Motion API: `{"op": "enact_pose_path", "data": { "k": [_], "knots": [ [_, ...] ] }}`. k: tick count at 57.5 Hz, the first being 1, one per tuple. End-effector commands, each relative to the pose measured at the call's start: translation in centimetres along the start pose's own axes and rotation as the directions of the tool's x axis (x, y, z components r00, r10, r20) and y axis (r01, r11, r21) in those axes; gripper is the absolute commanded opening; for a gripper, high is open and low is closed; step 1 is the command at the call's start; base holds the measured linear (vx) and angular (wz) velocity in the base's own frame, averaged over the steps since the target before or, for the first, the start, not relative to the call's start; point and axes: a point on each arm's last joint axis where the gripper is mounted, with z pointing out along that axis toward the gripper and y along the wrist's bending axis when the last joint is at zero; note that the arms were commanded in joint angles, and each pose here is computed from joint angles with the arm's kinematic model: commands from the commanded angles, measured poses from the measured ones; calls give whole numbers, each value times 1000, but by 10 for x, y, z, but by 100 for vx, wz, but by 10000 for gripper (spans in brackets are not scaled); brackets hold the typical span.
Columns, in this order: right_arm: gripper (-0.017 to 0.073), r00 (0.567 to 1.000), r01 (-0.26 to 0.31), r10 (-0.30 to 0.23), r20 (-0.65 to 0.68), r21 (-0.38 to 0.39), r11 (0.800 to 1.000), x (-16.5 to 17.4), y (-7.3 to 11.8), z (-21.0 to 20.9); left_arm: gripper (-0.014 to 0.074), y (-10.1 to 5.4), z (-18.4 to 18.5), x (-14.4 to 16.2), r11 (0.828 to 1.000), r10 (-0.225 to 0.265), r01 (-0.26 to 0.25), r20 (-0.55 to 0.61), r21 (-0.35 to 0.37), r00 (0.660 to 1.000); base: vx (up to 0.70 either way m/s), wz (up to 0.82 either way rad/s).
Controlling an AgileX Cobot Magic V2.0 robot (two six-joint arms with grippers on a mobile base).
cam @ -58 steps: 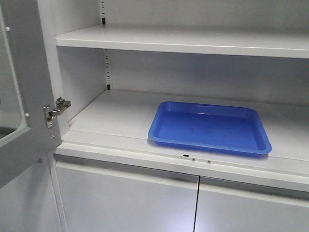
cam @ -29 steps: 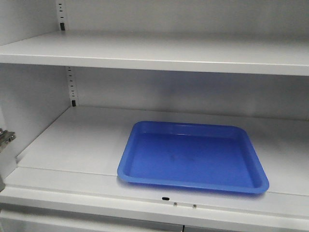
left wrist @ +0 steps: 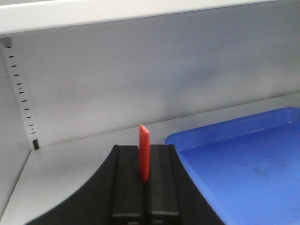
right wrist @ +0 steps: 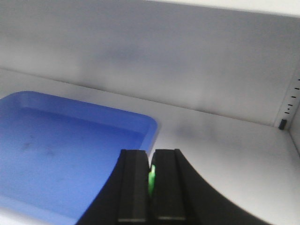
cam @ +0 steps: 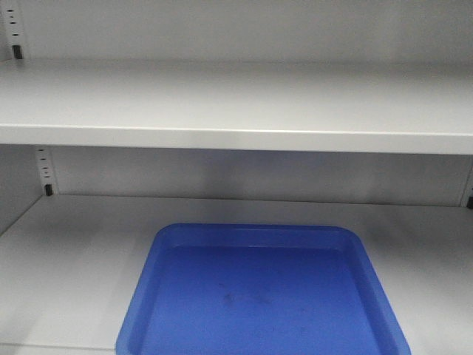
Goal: Sort red and green spoons into left cabinet
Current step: 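Approach the blue tray on the cabinet shelf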
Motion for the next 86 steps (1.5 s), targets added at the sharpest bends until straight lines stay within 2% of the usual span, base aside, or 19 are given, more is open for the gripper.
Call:
{"op": "enact_pose_path", "data": {
  "k": [1, 68, 78, 86],
  "knots": [
    [-4, 995, 0, -4, 97, 31, 1000, -15, -3, -2, -1, 3, -1, -11, 999, -21, 22, 40, -27, 999, 15, -17],
    [-4, 995, 4, -7, 104, 34, 999, -16, -4, -2, -1, 3, -1, -11, 999, -21, 22, 40, -28, 999, 2, -3],
    [-4, 993, -35, 32, 113, 19, 999, -16, -3, -2, -1, 2, -1, -10, 1000, -22, 23, 36, -15, 999, 0, 0],
    [-4, 982, -147, 149, 117, -28, 989, -18, 0, 3, -1, -4, 3, -7, 998, -27, 27, -2, 48, 1000, 0, 0]
  ]
}}
